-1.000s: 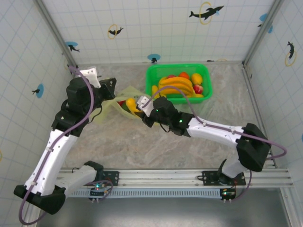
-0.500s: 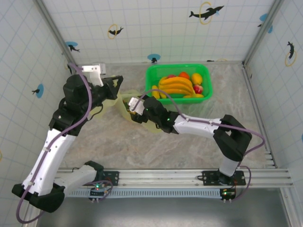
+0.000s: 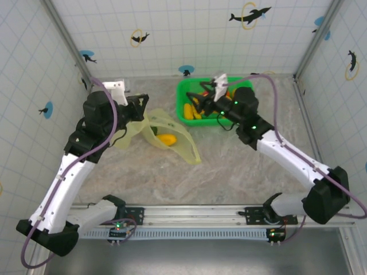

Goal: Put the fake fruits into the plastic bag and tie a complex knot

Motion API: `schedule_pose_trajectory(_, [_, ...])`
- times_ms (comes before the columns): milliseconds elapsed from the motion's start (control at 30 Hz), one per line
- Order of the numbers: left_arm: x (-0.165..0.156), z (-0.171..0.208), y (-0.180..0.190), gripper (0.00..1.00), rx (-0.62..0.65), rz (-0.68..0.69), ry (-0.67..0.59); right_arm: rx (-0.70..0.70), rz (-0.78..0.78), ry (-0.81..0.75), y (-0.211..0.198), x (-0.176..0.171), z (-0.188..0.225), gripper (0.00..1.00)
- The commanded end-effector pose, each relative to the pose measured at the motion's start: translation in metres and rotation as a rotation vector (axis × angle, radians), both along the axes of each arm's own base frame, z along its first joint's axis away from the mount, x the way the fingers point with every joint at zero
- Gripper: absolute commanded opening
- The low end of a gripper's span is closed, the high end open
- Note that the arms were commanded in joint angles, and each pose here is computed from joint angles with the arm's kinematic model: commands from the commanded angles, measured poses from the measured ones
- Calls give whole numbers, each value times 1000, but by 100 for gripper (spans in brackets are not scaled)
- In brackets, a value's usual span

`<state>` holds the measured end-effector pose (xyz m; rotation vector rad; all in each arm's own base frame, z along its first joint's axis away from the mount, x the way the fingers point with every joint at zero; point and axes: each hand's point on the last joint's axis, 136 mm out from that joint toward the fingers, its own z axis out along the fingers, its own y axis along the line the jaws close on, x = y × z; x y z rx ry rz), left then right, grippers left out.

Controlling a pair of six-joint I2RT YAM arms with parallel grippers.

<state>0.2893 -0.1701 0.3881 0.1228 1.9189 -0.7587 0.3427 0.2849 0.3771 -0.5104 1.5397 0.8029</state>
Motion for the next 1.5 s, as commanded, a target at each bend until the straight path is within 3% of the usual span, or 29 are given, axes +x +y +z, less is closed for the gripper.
schedule_pose_trajectory(0, [4, -2, 0, 8, 12, 9, -19, 10, -261, 265, -59, 44, -56, 73])
schedule_pose_trajectory(67, [4, -4, -1, 8, 13, 4, -17, -84, -417, 393, -98, 74, -96, 76])
schedule_pose_trajectory(200, [4, -4, -3, 8, 11, -7, -19, -299, -614, 464, -142, 111, -159, 82])
schedule_pose_trajectory(333, [5, -6, -3, 8, 15, -7, -13, -349, -685, 545, -173, 139, -197, 76])
schedule_pose_trajectory(467, [5, -10, -4, 8, 20, -9, -6, -497, -741, 608, -183, 176, -226, 76])
schedule_pose_trajectory(900, [11, -18, -13, 8, 49, -25, 15, -623, -758, 682, -190, 227, -302, 77])
schedule_pose_trajectory(1100, [14, -23, -17, 8, 59, -34, 29, -707, -780, 640, -186, 243, -309, 83])
schedule_pose_trajectory(1467, [18, -26, -16, 8, 72, -23, 33, -714, -719, 770, -176, 257, -355, 71])
